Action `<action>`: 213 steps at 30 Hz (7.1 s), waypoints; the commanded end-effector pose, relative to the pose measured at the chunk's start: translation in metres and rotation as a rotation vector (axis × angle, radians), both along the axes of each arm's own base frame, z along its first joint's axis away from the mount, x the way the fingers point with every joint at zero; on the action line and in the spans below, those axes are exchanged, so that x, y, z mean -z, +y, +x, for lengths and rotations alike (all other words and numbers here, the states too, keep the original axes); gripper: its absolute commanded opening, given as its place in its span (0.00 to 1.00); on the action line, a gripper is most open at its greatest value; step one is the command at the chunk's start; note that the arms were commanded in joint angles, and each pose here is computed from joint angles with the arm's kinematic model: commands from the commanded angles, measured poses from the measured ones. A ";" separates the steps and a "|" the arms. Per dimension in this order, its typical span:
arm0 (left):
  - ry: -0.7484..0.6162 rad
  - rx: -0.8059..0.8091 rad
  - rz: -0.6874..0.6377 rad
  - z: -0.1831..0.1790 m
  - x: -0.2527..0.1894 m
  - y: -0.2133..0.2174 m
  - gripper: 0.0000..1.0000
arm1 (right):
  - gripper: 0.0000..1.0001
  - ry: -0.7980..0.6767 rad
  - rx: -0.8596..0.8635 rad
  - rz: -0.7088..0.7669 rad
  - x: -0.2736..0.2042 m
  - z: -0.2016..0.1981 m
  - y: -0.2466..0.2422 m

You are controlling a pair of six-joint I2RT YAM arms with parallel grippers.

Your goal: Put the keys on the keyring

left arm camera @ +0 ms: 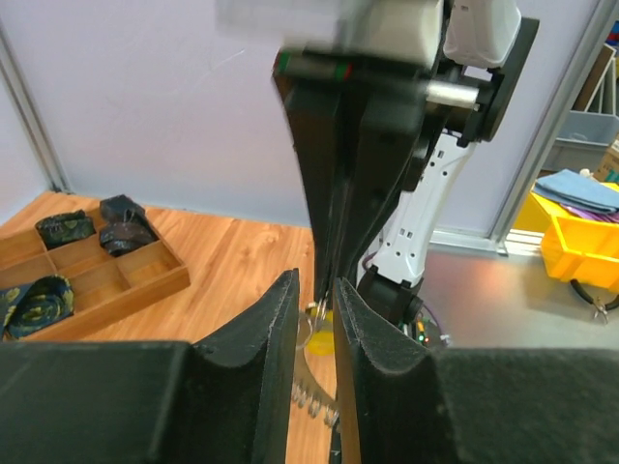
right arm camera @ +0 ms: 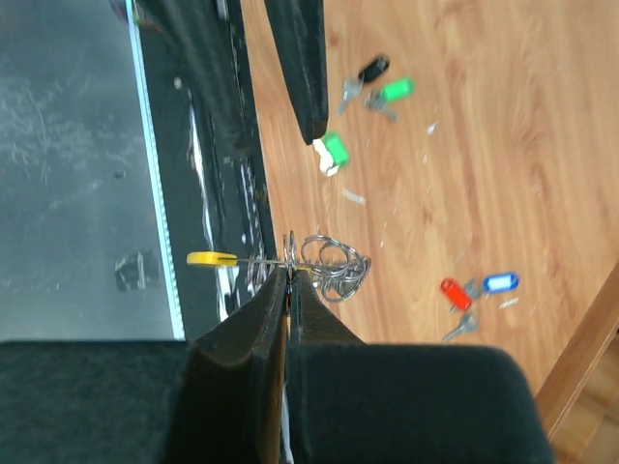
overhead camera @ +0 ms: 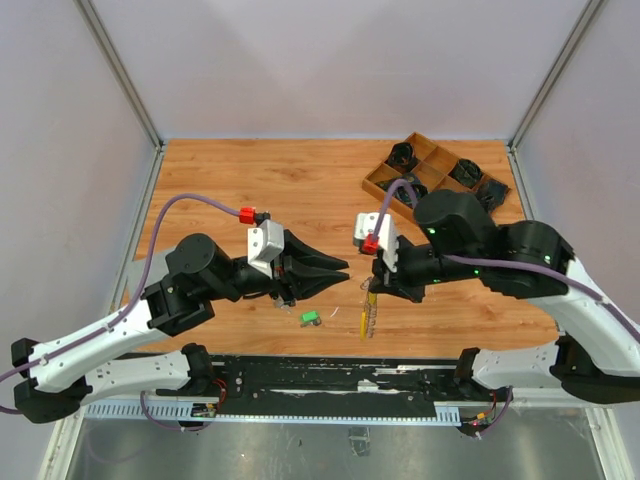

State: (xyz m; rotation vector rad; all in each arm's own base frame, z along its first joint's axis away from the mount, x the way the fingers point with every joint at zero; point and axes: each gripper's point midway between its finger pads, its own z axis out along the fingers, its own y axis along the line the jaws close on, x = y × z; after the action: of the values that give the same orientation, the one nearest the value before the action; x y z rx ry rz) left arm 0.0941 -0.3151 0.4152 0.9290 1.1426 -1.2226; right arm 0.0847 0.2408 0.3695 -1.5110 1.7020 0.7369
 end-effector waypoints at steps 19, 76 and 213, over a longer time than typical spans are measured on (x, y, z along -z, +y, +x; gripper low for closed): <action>0.004 -0.039 0.139 0.014 0.028 -0.014 0.44 | 0.01 -0.006 0.021 -0.003 0.000 0.007 0.011; 0.033 -0.098 0.029 0.016 0.003 0.003 0.01 | 0.34 -0.062 0.194 0.451 -0.050 0.028 0.029; 0.054 -0.017 -0.150 -0.001 -0.032 0.009 0.01 | 0.31 0.042 -0.052 0.781 -0.066 0.013 0.022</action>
State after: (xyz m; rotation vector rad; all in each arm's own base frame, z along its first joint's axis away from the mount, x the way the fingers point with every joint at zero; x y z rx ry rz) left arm 0.1000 -0.3095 0.4312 0.7933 1.1564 -1.2722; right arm 0.0983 0.2603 0.4289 -0.9740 1.2392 1.2593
